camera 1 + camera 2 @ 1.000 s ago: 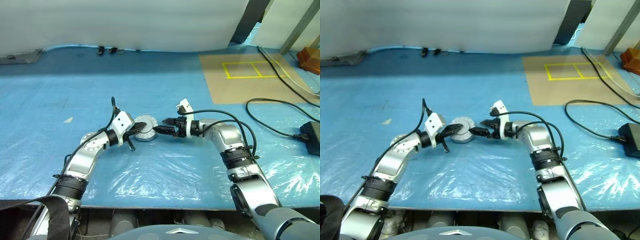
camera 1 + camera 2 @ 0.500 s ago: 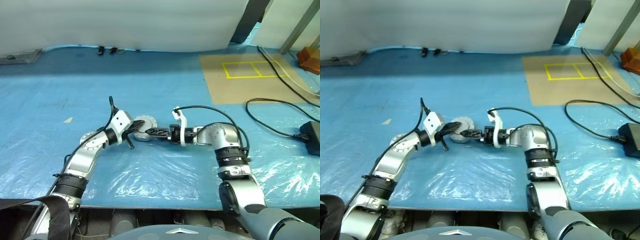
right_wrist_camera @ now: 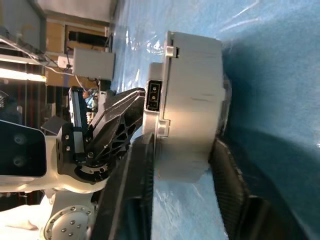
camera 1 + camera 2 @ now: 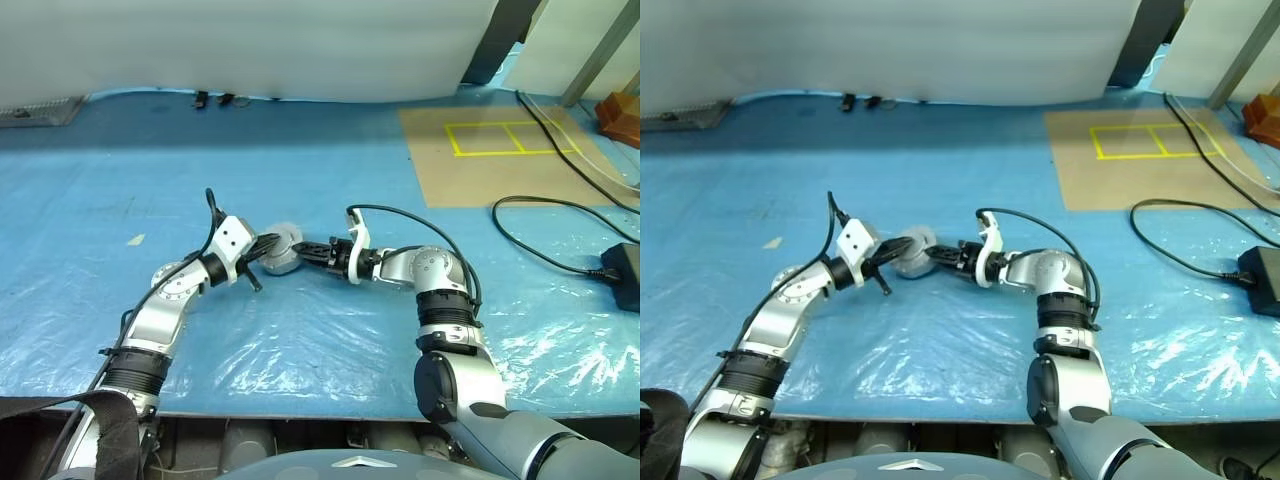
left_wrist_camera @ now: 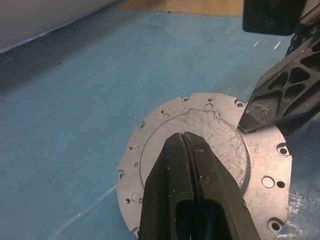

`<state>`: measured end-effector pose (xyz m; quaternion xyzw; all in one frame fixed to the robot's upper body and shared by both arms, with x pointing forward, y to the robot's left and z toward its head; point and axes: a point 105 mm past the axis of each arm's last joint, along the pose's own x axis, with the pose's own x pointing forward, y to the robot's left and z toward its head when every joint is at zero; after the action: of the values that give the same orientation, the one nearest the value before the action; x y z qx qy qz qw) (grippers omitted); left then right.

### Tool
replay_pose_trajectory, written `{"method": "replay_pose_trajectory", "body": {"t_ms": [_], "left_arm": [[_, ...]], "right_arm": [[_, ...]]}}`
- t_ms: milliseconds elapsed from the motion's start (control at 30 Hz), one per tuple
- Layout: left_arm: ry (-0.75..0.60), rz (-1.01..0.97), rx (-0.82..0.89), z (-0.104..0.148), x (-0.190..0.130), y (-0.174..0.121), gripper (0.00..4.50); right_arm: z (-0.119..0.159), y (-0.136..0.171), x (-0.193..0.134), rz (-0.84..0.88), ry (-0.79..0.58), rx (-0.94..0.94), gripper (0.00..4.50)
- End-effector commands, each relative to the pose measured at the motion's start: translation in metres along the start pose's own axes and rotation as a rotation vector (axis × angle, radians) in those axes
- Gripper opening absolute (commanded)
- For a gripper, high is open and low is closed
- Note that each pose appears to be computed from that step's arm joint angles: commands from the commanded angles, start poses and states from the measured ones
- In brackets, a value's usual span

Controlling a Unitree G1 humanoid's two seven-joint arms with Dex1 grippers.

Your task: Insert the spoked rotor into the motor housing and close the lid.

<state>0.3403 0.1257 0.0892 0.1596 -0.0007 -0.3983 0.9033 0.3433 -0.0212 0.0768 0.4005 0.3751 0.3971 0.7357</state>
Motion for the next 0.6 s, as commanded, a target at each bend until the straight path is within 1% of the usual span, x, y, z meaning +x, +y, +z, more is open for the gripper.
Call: {"method": "replay_pose_trajectory", "body": {"t_ms": [33,200,300,400,500,567,600], "left_arm": [[0.096,-0.031,-0.035,-0.026,-0.001,-0.012,0.0],[0.063,0.018,-0.056,-0.024,0.0,-0.006,0.0],[-0.013,0.124,-0.12,-0.014,-0.003,0.009,0.0],[-0.157,0.275,-0.286,0.002,-0.008,0.033,0.0],[-0.279,0.318,-0.427,0.016,-0.012,0.041,0.0],[-0.348,0.358,-0.519,0.023,-0.017,0.048,0.0],[-0.388,0.376,-0.583,0.026,-0.021,0.052,0.0]], "right_arm": [[0.013,0.036,0.005,0.156,-0.042,-0.006,1.09],[0.007,0.032,0.005,0.141,-0.015,0.021,1.09],[0.008,0.035,0.005,0.167,-0.025,0.025,1.09],[0.009,0.041,0.004,0.199,-0.027,0.015,1.09],[0.011,0.039,0.007,0.184,-0.042,0.016,1.09],[0.018,0.041,0.007,0.21,-0.092,0.04,1.09],[0.025,0.047,0.006,0.252,-0.136,0.058,1.09]]}}
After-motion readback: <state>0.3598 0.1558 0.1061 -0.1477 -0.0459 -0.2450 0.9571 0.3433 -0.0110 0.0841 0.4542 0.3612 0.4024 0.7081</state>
